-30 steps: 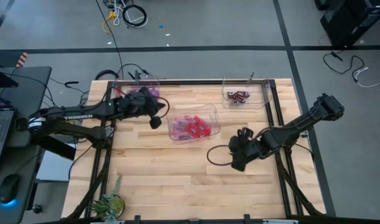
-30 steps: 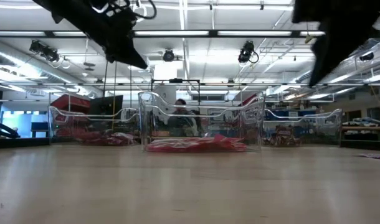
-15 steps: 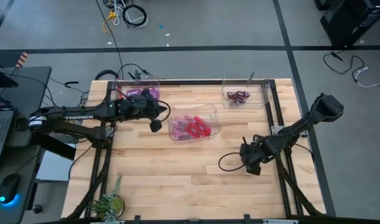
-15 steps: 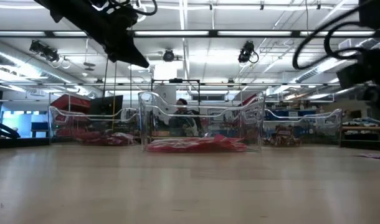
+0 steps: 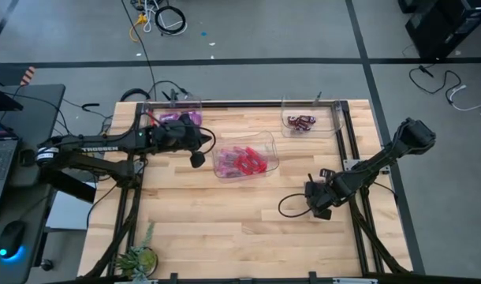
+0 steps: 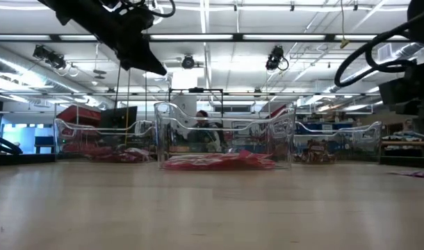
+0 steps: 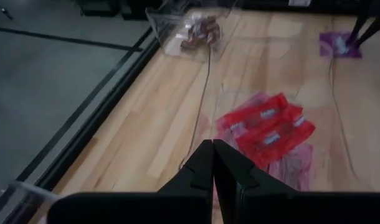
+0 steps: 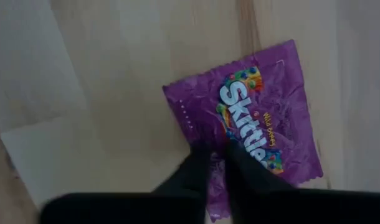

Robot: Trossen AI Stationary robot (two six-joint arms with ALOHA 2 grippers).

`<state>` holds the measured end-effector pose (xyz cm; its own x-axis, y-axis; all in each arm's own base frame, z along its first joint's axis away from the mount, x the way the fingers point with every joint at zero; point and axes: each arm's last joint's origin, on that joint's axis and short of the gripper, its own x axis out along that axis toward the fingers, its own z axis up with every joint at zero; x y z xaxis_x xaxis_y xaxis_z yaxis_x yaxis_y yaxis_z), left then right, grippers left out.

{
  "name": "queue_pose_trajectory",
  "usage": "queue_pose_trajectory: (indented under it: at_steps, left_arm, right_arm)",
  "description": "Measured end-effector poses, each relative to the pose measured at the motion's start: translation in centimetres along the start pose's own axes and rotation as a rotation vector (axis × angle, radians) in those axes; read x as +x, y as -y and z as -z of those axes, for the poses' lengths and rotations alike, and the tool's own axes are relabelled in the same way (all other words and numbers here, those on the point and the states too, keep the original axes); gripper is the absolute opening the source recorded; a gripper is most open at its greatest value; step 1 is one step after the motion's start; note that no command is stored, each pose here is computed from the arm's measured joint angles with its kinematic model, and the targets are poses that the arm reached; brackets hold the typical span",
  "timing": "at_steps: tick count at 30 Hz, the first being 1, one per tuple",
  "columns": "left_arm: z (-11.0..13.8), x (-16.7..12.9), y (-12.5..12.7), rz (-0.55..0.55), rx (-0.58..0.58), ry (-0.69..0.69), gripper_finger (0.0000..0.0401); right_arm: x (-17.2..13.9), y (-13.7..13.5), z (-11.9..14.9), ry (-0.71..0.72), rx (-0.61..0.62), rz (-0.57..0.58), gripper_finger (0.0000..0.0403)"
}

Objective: Sort candy
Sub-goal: Put the violet candy pack into the top left transparent bin

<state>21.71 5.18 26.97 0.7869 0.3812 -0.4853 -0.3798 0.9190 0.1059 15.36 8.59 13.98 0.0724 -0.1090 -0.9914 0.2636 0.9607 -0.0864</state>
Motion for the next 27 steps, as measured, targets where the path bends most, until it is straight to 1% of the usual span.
queue_pose_trajectory:
  at_steps: [2, 3, 6, 10, 11, 13, 17, 19, 24, 27]
  left_arm:
    - [-0.2, 0.0, 0.0, 0.007, -0.005, 0.023, 0.0013]
    - [-0.3, 0.0, 0.0, 0.017, -0.007, 0.031, 0.0012]
    - [-0.5, 0.0, 0.2, 0.069, -0.01, 0.055, 0.0008]
    - [-0.7, -0.1, 0.4, 0.117, -0.009, 0.074, 0.0006]
    - [-0.7, -0.1, 0.5, 0.12, -0.002, 0.074, 0.0006]
    - [-0.7, -0.1, 0.7, 0.127, 0.015, 0.074, 0.0006]
    - [-0.7, -0.2, 1.2, 0.149, 0.027, 0.076, 0.0006]
    - [-0.7, -0.3, 1.5, 0.16, 0.033, 0.077, 0.0006]
    - [-0.6, -0.4, 1.9, 0.176, 0.043, 0.073, 0.0006]
    - [-0.6, -0.4, 2.0, 0.182, 0.048, 0.071, 0.0006]
  right_arm:
    - [-0.2, -0.1, -0.2, 0.013, -0.01, -0.002, 0.0014]
    - [-0.4, -0.2, -0.4, 0.024, -0.015, -0.001, 0.0008]
    - [-0.8, -0.6, -0.8, 0.055, -0.021, -0.014, 0.001]
    - [-1.3, -1.0, -1.4, 0.088, -0.04, -0.042, 0.0002]
    - [-1.4, -1.0, -1.4, 0.094, -0.03, -0.045, 0.0005]
    - [-1.5, -0.9, -1.4, 0.092, 0.059, -0.034, 0.0015]
    - [-1.4, -0.1, -1.2, 0.026, 0.362, 0.003, 0.0057]
    - [-1.3, 0.0, -1.1, 0.014, 0.47, 0.014, 0.0088]
    - [-0.7, 0.4, -0.8, 0.001, 0.584, 0.033, 0.0178]
    - [0.0, 0.8, -0.3, -0.009, 0.628, 0.043, 0.0227]
